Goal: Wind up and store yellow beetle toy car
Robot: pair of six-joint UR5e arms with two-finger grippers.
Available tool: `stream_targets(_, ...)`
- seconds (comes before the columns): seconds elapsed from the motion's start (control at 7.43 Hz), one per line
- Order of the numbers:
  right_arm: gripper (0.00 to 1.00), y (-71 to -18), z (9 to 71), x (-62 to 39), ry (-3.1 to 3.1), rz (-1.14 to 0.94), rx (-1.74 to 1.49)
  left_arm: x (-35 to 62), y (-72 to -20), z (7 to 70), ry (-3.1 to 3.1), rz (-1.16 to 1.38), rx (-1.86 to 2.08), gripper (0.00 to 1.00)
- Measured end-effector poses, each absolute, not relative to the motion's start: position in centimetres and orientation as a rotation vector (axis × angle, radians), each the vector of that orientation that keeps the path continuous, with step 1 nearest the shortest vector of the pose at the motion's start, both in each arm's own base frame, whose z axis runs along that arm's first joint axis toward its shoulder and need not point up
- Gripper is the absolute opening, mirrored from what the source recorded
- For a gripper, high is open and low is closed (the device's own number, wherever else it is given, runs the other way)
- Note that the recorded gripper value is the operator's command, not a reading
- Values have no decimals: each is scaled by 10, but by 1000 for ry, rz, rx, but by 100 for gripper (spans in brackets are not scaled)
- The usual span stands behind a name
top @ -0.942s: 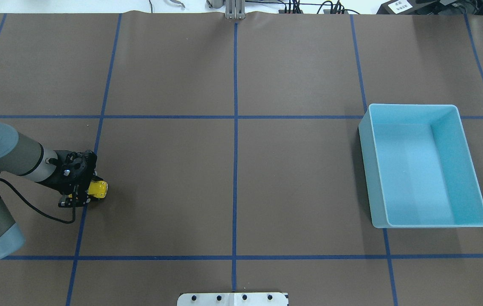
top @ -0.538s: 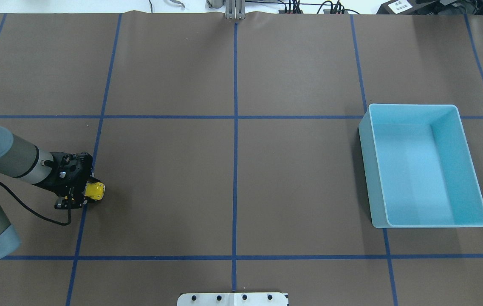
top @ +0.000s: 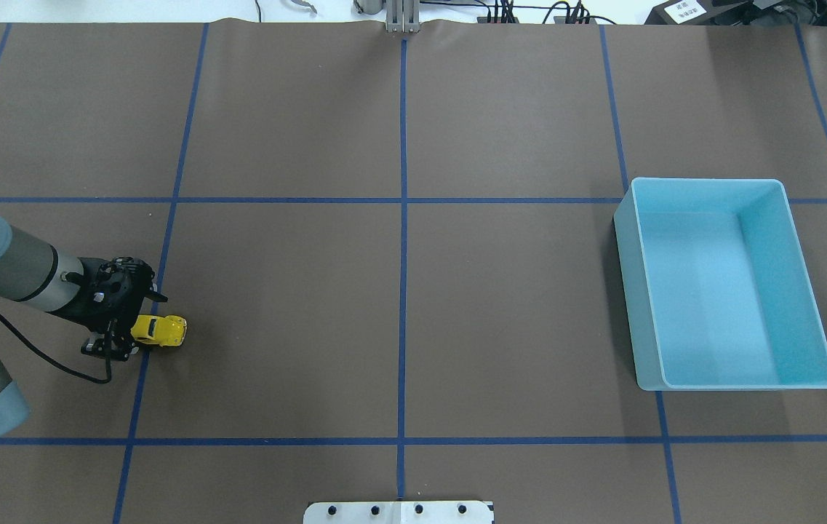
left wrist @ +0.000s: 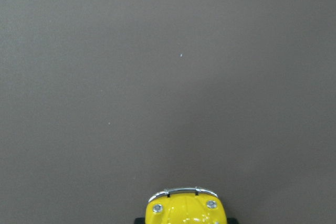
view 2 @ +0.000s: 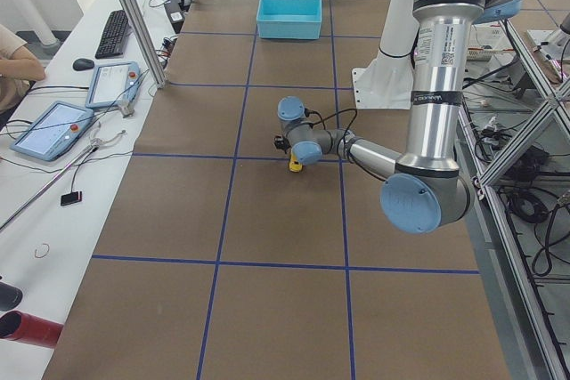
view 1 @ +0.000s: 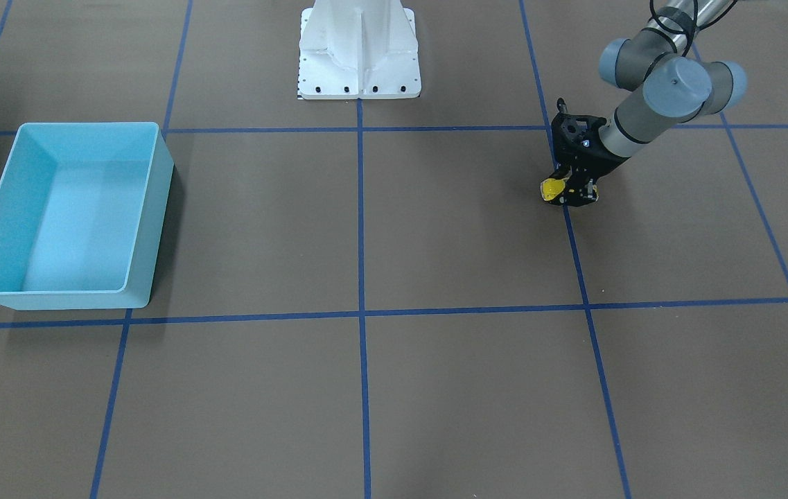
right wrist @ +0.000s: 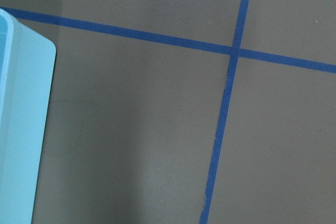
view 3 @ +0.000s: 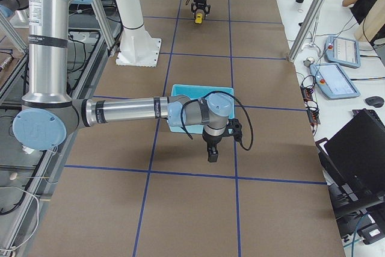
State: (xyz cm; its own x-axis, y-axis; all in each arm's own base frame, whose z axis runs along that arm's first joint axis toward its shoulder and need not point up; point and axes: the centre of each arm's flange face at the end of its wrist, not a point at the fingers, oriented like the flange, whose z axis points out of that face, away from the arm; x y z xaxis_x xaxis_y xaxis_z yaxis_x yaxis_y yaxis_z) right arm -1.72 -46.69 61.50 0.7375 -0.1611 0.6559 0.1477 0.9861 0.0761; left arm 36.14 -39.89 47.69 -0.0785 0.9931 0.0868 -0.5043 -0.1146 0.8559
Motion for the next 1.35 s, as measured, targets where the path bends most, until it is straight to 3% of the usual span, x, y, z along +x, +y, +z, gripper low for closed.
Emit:
stream_targets(0.67, 100, -467, 614, -17, -722, -170, 22, 240, -459, 508, 743, 1282, 639, 100)
stream_targets(1.35, 100, -472, 611, -23, -698, -188, 35, 50, -481, 582, 718, 558, 241, 100)
